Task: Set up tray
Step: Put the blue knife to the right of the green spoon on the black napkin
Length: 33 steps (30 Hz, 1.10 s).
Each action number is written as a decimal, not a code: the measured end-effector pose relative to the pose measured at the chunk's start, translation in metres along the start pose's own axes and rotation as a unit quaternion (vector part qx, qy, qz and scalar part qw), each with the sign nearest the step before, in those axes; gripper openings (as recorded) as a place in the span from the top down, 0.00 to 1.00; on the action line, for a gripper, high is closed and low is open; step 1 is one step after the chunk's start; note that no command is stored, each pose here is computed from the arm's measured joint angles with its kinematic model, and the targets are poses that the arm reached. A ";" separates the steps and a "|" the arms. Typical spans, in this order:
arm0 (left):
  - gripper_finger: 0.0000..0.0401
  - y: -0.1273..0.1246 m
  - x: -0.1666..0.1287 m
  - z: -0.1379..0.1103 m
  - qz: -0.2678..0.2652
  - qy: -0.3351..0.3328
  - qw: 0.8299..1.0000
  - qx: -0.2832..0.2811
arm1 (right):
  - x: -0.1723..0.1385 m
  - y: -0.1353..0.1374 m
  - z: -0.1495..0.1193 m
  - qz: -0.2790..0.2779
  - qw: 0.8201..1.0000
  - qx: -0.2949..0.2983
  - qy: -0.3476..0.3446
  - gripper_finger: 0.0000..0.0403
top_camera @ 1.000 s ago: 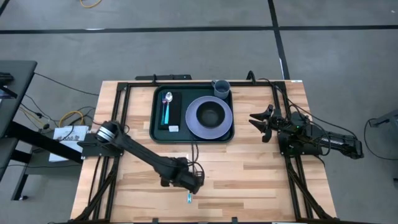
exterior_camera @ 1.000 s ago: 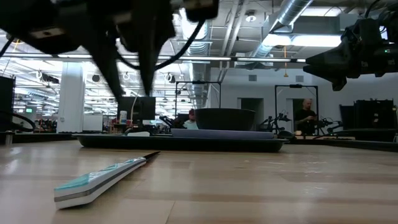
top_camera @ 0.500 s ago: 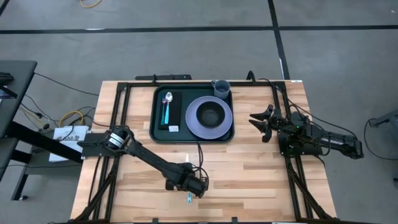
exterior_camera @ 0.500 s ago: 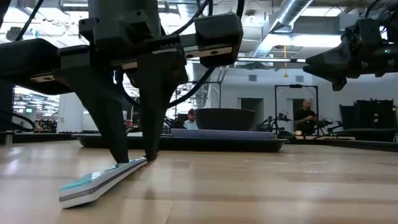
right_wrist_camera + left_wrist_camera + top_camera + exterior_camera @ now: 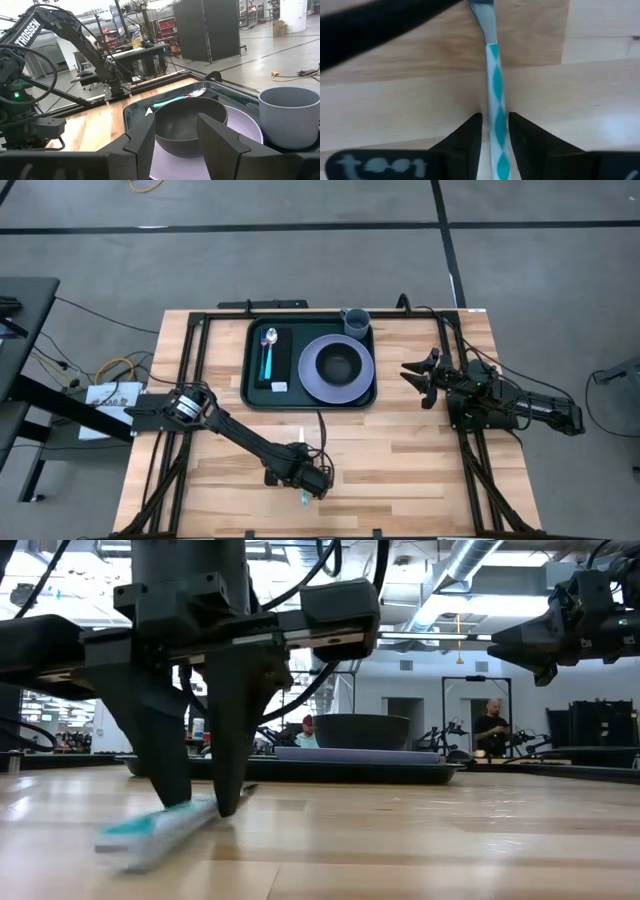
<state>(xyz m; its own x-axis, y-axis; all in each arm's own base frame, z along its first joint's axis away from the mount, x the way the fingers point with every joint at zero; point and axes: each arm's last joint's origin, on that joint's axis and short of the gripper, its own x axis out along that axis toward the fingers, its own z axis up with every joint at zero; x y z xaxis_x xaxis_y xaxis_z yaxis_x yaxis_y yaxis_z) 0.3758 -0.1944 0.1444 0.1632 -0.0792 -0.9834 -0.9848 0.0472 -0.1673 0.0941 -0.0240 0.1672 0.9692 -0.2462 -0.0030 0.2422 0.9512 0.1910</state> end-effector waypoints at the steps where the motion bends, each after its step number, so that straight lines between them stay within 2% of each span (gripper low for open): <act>1: 0.77 0.000 0.000 0.000 0.002 -0.001 1.000 0.000 | 0.000 0.000 0.000 0.000 1.000 0.000 0.000 0.66; 11: 0.78 -0.002 0.015 0.000 0.012 0.023 1.000 0.007 | 0.000 0.000 0.000 0.000 1.000 0.000 0.000 0.66; 18: 0.96 -0.001 0.013 0.002 0.014 0.014 1.000 0.015 | 0.000 0.000 0.000 0.000 1.000 0.000 0.000 0.66; 23: 0.95 -0.005 0.012 0.007 0.015 0.022 1.000 0.016 | 0.000 0.000 0.000 0.000 1.000 0.000 0.000 0.66; 27: 0.97 -0.010 0.002 0.005 0.008 0.018 0.999 0.031 | 0.000 0.000 0.000 0.000 1.000 0.000 0.000 0.66; 33: 0.97 -0.016 -0.020 0.003 0.033 -0.005 0.999 0.041 | 0.000 0.000 0.000 0.000 1.000 0.000 0.000 0.66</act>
<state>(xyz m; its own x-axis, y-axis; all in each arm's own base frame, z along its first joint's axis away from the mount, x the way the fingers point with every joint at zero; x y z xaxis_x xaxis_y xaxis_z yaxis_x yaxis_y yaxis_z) 0.3889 -0.1902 0.1666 0.0999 -0.0634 -0.9930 -0.9852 0.1331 -0.1076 0.0941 -0.0240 0.1671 0.9692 -0.2462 -0.0033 0.2422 0.9512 0.1912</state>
